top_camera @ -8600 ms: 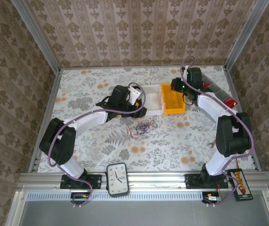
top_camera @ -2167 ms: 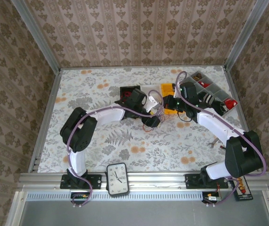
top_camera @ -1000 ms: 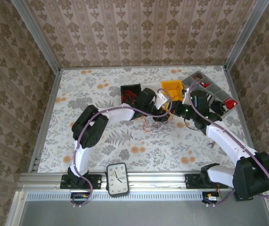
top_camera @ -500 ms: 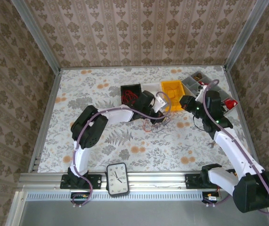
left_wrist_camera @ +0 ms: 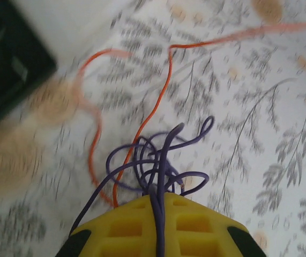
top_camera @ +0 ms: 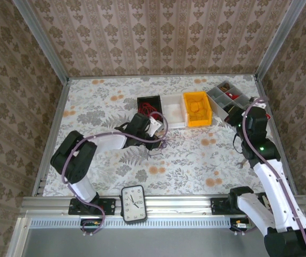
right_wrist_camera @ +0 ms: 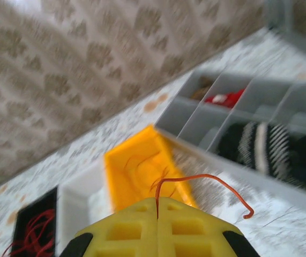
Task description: Untangle the cables
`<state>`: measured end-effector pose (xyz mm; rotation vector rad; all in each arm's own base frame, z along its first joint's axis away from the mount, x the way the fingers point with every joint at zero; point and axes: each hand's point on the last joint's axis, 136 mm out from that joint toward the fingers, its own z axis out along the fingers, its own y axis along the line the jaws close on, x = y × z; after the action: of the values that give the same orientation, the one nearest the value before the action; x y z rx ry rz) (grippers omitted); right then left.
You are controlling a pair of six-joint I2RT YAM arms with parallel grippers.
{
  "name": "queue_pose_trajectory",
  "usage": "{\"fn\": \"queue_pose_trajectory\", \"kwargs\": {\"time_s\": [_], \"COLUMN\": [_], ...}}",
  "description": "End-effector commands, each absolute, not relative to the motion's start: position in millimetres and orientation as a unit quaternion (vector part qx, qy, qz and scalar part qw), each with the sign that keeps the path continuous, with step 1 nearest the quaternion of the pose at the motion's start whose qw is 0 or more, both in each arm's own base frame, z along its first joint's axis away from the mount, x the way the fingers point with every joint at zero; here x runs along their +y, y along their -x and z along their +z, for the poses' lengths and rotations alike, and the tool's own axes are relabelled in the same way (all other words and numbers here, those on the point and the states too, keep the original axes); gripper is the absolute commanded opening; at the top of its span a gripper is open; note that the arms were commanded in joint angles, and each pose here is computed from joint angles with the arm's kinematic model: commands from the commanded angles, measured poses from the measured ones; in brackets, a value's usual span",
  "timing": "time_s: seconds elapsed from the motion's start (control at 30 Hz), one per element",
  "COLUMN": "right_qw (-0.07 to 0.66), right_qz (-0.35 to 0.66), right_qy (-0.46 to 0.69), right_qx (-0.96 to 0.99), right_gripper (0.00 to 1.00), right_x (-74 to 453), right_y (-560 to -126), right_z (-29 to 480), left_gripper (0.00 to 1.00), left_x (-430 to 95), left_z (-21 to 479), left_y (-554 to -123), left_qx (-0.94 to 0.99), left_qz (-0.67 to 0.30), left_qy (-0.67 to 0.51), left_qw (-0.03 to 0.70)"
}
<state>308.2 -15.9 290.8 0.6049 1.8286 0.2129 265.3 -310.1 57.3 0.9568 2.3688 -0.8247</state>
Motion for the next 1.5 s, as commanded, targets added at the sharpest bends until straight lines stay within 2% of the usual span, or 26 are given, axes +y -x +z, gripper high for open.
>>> {"fn": "queue_pose_trajectory", "kwargs": {"time_s": [0.0,0.13,0.27,0.43,0.6,0.8,1.17,1.33,1.47], "right_qw": [0.581,0.589,0.583,0.576,0.570,0.548,0.537,0.537,0.549], "right_qz": [-0.043,-0.080,-0.072,-0.134,-0.173,-0.172,-0.184,-0.162,-0.068], "right_qy": [-0.303,-0.328,-0.323,-0.336,-0.360,-0.393,-0.423,-0.422,-0.388], "right_qx": [0.754,0.734,0.742,0.733,0.718,0.718,0.706,0.713,0.737], "right_gripper": [0.00,0.00,0.00,0.00,0.00,0.00,0.00,0.00,0.00], "right_x": [-65,-84,-82,-100,-122,-136,-155,-151,-126], "right_y": [-280,-265,-268,-255,-238,-227,-215,-221,-248], "right_z": [305,314,310,315,325,314,311,303,291], "left_gripper": [0.00,0.00,0.00,0.00,0.00,0.00,0.00,0.00,0.00], "left_x": [-290,-265,-249,-213,-154,-113,-10,-5,-56], "left_z": [66,65,56,44,39,47,46,42,48], "left_y": [-274,-277,-276,-290,-307,-318,-294,-296,-319], "left_qx": [0.875,0.888,0.899,0.928,0.946,0.942,0.917,0.913,0.927], "left_qz": [-0.294,-0.292,-0.280,-0.190,-0.100,-0.073,0.064,0.042,-0.044], "left_qy": [-0.292,-0.239,-0.214,-0.162,-0.051,0.045,0.255,0.277,0.184], "left_qw": [0.251,0.263,0.260,0.276,0.304,0.324,0.301,0.296,0.325]}}
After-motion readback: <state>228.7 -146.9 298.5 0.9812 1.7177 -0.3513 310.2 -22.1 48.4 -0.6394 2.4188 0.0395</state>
